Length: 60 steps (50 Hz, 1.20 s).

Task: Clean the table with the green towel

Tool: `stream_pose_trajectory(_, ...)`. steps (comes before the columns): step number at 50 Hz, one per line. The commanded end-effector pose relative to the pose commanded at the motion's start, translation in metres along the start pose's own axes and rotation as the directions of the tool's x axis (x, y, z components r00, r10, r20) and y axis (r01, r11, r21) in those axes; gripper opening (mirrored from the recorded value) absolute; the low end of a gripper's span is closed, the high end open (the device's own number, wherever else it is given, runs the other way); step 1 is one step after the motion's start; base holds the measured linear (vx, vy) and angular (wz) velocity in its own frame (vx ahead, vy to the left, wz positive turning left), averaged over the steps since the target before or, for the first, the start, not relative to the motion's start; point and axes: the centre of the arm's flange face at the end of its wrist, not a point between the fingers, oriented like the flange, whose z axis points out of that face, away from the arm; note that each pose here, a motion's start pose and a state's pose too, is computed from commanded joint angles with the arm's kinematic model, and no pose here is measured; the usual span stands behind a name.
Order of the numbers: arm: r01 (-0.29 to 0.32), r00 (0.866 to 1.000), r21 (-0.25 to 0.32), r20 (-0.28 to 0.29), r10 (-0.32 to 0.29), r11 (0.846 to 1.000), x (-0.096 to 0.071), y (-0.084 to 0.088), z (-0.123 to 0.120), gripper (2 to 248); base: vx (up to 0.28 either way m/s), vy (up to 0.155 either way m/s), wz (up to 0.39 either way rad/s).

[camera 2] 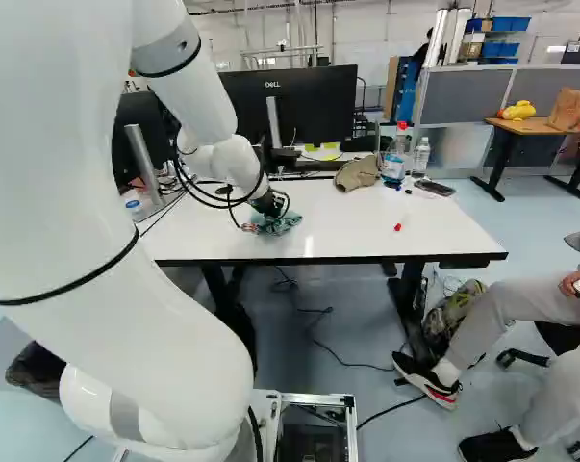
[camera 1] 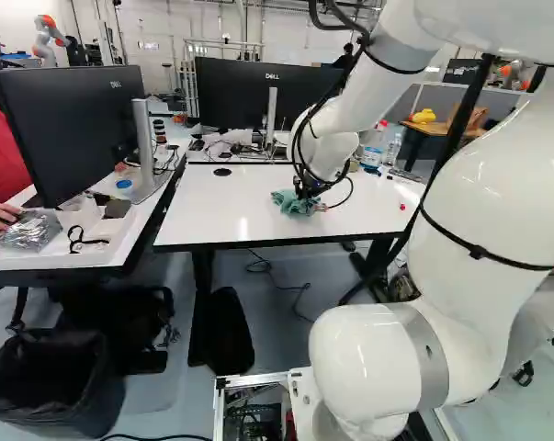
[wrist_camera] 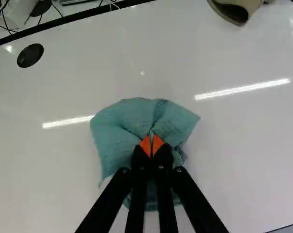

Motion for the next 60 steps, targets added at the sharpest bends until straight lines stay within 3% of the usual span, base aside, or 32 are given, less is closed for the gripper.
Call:
stream_pose_trajectory(25,-0.018,1.000,-0.013,-0.004,0.018,1.000,-0.035,0.014,-0.026,25,0.000,0.000,0.000)
stream_pose_trajectory(37,-0.051,0.999,-0.038,-0.007,0.051,0.998,-0.025,0.029,-0.021,25,0.000,0.000,0.000)
stream_pose_trajectory(60,-0.084,0.996,-0.063,-0.012,0.084,0.994,0.013,0.045,0.005,25,0.000,0.000,0.000)
